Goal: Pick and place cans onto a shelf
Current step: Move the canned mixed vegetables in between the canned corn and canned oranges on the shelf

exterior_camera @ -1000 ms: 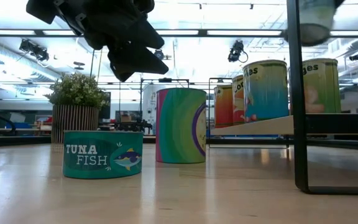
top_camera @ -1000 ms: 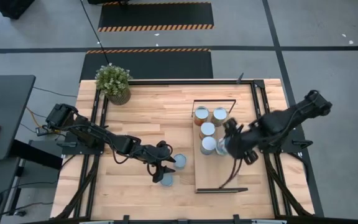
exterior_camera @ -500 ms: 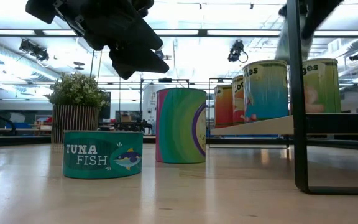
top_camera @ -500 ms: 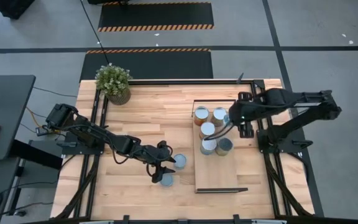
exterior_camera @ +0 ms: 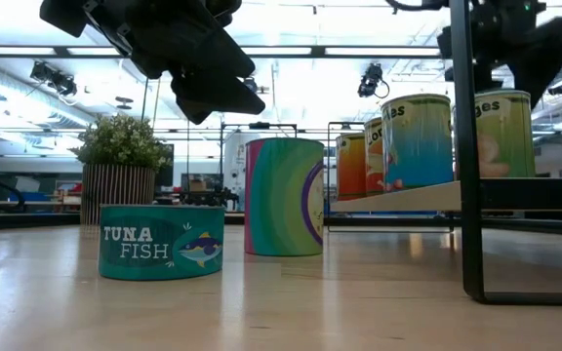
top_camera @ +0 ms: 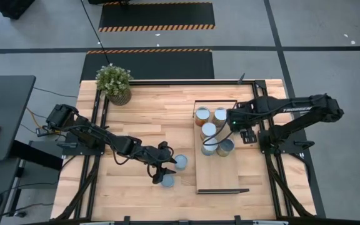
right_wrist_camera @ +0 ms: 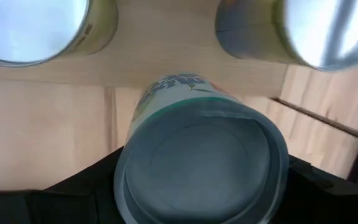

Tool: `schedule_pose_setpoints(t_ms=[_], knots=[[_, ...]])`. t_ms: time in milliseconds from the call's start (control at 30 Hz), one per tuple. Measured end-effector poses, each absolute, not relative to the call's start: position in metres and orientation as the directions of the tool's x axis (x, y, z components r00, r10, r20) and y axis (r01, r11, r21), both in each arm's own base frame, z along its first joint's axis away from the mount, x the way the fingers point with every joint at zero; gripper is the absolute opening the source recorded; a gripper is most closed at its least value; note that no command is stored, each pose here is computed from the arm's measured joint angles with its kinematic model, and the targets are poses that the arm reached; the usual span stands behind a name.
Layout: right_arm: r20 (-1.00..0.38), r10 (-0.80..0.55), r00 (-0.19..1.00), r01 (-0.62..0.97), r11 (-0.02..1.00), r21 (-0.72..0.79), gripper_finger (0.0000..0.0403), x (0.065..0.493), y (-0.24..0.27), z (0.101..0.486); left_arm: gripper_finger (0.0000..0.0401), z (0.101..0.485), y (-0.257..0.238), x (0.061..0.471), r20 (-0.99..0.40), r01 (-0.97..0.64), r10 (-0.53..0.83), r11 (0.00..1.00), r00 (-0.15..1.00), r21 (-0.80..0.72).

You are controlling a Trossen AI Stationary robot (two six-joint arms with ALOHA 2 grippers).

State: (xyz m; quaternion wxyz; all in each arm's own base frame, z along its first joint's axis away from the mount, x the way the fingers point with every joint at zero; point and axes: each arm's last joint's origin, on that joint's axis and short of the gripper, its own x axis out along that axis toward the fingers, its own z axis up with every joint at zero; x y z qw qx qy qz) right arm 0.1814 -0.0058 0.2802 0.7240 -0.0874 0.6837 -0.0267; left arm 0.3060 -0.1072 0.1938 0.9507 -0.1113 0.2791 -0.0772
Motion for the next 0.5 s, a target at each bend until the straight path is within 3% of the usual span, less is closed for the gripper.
schedule_pose_setpoints(t_ms=[500], knots=[[-0.977,-0.084,0.196,-0.109,0.988,-0.107,0.0293,0.182,-0.004,0.243,0.0222,0.194,-0.107,0.306,-0.514,0.083,-0.208,0.963,0.832,-0.256]])
